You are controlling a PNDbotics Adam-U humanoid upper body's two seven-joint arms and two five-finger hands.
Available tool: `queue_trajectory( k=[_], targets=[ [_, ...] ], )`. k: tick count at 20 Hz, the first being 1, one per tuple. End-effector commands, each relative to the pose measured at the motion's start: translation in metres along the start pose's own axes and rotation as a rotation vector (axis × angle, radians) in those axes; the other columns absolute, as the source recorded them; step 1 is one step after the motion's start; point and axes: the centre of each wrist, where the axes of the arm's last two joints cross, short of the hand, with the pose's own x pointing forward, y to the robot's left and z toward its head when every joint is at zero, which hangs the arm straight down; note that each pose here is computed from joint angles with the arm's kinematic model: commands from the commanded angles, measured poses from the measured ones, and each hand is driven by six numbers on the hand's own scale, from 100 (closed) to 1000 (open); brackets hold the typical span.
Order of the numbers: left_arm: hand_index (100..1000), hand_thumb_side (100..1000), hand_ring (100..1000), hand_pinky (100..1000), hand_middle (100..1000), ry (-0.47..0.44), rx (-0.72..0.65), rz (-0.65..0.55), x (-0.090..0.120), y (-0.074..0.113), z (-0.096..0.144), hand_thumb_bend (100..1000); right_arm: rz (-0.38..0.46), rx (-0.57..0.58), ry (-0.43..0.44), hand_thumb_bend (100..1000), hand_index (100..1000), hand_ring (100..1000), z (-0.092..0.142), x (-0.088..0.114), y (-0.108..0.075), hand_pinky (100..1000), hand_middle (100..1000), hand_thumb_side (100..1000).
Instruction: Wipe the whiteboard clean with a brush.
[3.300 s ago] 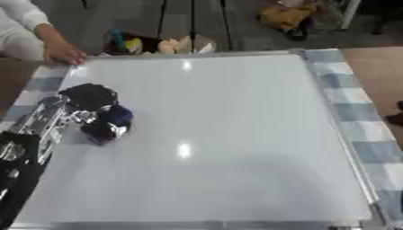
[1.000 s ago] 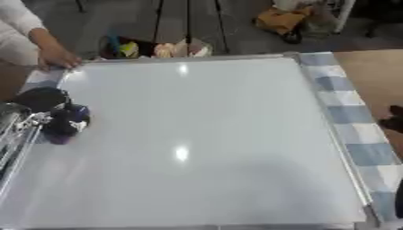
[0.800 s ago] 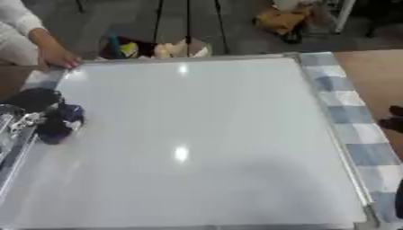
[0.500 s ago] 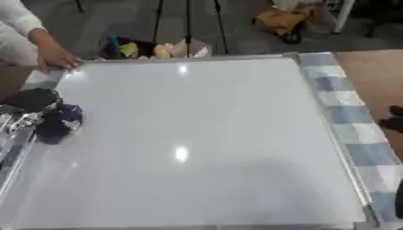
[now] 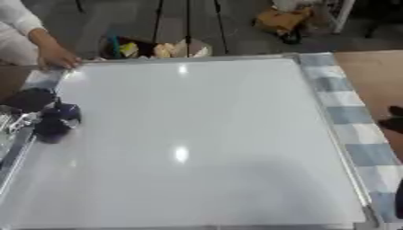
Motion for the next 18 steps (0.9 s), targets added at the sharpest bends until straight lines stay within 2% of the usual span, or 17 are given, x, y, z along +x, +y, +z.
queue_trajectory(
  k=[1,18],
  targets=[
    [358,762,437,280,262,-0.002,-0.085,-0.023,-0.001,-0.021,-0.002,100,-0.007,0.007,-0.029,100,800,752,-0.006,0.004,0.000,645,574,768],
    [356,780,434,275,258,-0.262,-0.061,-0.122,0.071,0.000,-0.009,100,-0.014,0.007,-0.031,100,800,753,-0.007,0.004,0.000,645,574,768]
  ],
)
